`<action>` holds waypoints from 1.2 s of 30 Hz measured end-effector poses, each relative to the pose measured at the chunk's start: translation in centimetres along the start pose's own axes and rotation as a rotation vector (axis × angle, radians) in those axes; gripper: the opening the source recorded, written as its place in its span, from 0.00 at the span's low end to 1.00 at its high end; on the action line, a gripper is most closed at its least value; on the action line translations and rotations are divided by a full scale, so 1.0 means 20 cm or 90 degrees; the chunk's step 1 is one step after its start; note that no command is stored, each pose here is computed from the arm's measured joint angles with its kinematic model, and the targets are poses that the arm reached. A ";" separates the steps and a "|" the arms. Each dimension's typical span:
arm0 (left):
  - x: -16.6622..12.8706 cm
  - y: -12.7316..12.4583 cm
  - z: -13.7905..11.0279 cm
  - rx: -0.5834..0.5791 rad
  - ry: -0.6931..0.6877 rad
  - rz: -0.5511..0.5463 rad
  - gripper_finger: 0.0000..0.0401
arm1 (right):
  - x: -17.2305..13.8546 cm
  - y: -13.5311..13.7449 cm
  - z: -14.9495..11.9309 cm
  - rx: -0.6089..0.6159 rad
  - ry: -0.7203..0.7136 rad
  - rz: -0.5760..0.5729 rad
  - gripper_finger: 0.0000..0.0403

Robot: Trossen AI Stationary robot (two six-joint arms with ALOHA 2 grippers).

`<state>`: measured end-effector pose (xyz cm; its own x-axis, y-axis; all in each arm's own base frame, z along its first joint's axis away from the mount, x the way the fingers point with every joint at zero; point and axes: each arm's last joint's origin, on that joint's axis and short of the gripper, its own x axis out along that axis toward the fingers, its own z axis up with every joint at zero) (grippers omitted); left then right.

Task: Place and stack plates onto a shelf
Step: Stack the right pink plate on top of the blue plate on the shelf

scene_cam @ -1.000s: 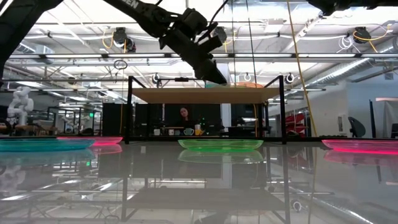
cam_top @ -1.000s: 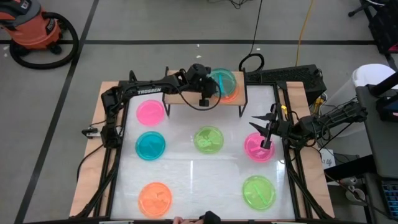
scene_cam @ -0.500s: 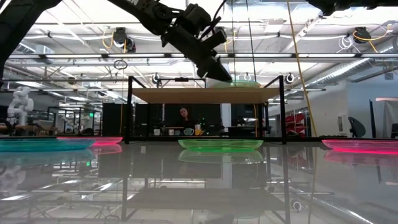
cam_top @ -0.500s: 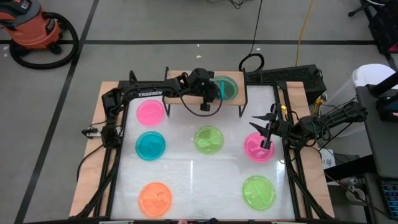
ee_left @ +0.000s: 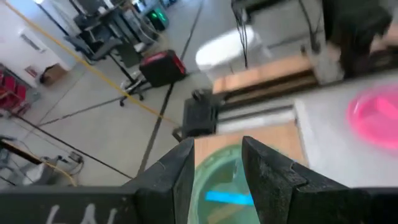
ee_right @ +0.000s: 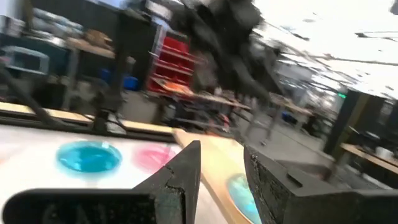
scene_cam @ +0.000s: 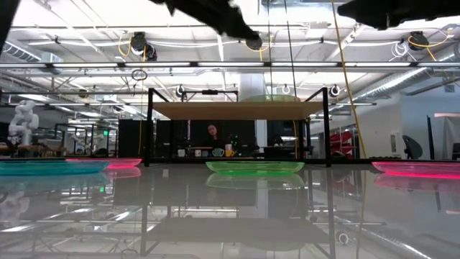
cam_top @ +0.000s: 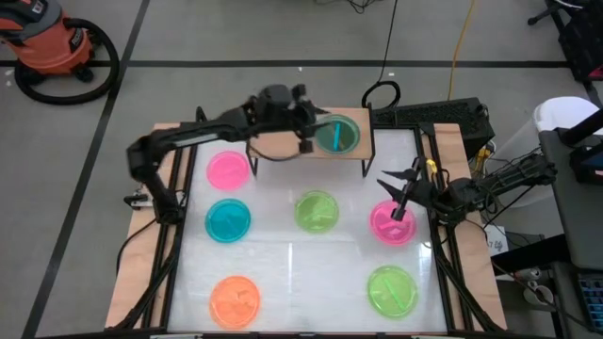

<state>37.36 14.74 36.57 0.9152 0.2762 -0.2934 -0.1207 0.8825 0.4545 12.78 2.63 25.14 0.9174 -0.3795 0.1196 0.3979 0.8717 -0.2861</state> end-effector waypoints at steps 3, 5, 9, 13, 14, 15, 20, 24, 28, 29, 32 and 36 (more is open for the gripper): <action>-0.21 0.01 0.11 -0.028 -0.015 -0.015 0.35 | 0.00 0.00 -0.02 -0.014 0.028 -0.002 0.26; -0.34 -0.01 0.18 -0.025 -0.030 -0.027 0.35 | 0.01 0.01 -0.02 -0.027 0.073 0.015 0.26; -0.58 -0.10 0.29 -0.006 -0.097 -0.050 0.30 | 0.03 0.03 -0.01 -0.019 0.195 0.041 0.26; -0.74 -0.26 0.28 -0.001 -0.188 -0.075 0.24 | 0.06 0.06 0.01 -0.002 0.261 0.069 0.26; -0.76 -0.30 0.26 -0.003 -0.203 -0.085 0.23 | 0.07 0.07 0.01 0.001 0.274 0.086 0.26; -0.78 -0.35 0.23 -0.003 -0.217 -0.095 0.23 | 0.09 0.09 0.01 0.005 0.291 0.104 0.26; -0.81 -0.56 0.03 -0.029 -0.282 -0.118 0.23 | 0.14 0.15 -0.04 0.031 0.428 0.132 0.26; -0.81 -0.68 -0.12 -0.066 -0.321 -0.111 0.23 | 0.14 0.20 -0.14 0.057 0.563 0.171 0.26; -0.80 -0.76 -0.25 -0.081 -0.343 -0.106 0.23 | 0.13 0.24 -0.21 0.104 0.676 0.203 0.26; -0.80 -0.77 -0.28 -0.081 -0.343 -0.106 0.23 | 0.12 0.25 -0.22 0.114 0.701 0.213 0.26; -0.79 -0.80 -0.34 -0.078 -0.330 -0.097 0.23 | 0.11 0.29 -0.25 0.146 0.757 0.249 0.26; -0.78 -0.80 -0.35 -0.090 -0.320 -0.075 0.23 | 0.10 0.35 -0.27 0.162 0.803 0.271 0.26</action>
<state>22.25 -1.03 28.00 0.9928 -0.0133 0.1191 -0.0251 0.9488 0.3150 17.29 6.31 18.26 0.3947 0.0283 -0.9184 0.2023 0.9723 0.1169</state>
